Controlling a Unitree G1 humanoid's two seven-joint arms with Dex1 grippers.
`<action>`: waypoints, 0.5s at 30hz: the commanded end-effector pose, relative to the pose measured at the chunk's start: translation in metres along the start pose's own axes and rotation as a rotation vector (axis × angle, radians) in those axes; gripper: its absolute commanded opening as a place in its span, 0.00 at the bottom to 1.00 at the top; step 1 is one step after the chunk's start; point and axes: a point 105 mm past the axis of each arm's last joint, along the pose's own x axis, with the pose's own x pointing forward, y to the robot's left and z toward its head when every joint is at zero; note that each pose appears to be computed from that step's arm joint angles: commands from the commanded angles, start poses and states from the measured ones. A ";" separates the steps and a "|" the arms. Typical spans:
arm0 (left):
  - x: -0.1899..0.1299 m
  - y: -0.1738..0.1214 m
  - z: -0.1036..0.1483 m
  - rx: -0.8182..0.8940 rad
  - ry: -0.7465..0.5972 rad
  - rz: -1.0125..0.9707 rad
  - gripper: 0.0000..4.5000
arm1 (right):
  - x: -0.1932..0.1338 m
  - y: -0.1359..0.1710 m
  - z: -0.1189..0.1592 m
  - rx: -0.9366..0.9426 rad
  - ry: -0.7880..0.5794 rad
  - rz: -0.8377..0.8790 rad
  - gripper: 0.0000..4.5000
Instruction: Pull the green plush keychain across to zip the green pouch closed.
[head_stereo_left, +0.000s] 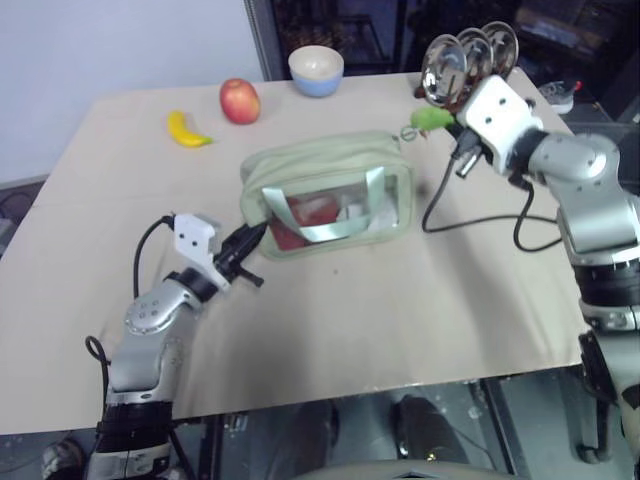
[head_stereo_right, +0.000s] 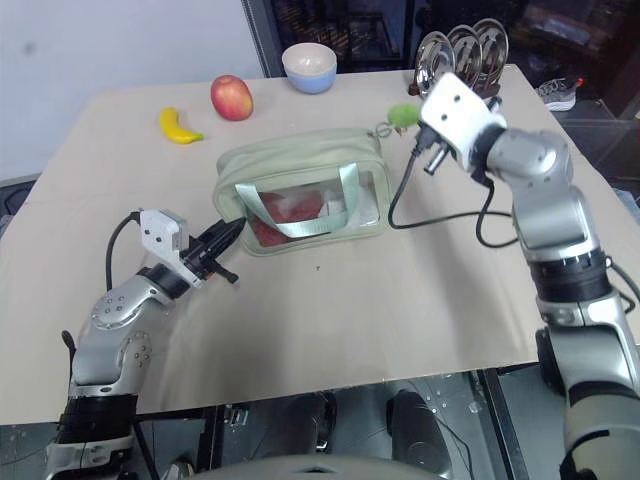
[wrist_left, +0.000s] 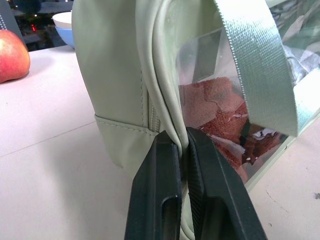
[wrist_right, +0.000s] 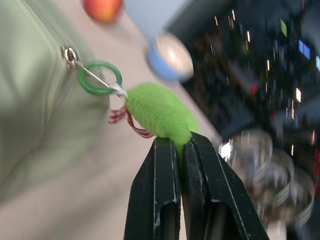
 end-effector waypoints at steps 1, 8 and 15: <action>-0.012 0.023 -0.003 -0.011 0.019 0.124 0.00 | -0.011 -0.011 -0.023 0.093 0.056 -0.130 0.01; -0.011 0.027 0.001 -0.011 0.005 0.154 0.00 | -0.006 0.021 -0.073 0.229 0.186 -0.152 0.01; -0.013 0.029 0.005 -0.017 -0.007 0.169 0.00 | -0.002 0.046 -0.107 0.284 0.294 -0.120 0.01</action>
